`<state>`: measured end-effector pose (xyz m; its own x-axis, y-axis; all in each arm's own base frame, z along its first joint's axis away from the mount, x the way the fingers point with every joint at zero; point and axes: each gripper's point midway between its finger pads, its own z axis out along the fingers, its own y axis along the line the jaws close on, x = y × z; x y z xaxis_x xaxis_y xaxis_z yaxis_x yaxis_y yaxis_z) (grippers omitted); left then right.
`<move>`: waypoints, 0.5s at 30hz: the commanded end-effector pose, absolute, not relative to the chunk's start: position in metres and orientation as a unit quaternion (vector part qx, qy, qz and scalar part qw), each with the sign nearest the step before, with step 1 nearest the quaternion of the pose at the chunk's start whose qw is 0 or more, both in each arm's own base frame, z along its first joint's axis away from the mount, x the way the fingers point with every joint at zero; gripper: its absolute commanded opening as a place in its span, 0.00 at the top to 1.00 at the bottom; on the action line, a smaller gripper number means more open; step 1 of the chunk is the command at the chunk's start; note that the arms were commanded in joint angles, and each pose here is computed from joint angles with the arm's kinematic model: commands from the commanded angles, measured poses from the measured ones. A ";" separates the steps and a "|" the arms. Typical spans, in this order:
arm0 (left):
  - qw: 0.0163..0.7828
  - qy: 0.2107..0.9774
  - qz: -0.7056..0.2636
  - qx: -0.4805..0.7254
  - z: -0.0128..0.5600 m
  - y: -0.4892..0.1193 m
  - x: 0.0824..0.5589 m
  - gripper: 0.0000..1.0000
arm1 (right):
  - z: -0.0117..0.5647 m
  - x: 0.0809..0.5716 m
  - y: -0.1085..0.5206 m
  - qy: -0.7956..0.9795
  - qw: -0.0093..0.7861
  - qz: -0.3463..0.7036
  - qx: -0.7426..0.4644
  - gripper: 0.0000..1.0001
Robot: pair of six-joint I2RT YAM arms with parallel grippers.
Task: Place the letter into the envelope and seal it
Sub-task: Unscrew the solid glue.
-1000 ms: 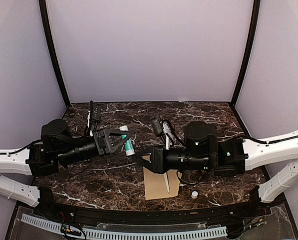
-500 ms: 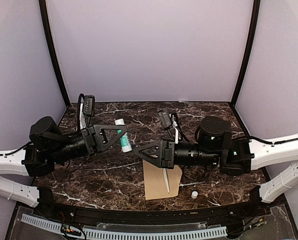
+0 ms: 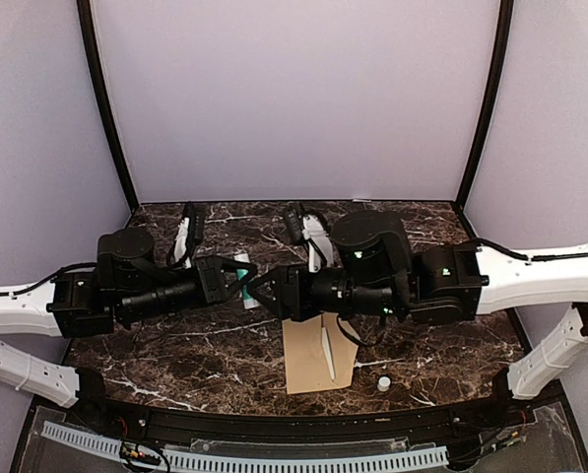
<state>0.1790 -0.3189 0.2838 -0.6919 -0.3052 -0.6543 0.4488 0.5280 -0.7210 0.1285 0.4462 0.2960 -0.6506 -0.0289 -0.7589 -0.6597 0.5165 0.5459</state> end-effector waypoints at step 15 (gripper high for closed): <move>0.378 0.789 -0.483 0.034 0.286 -0.324 0.180 1.00 | 0.260 0.126 0.472 0.831 0.360 0.344 -0.247 0.69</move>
<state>0.1813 -0.3210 0.2711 -0.7139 -0.2940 -0.6355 0.4118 0.5578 -0.7206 0.1230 0.4661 0.2432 -0.6339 -0.2102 -0.7443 -0.6625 0.6442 0.3822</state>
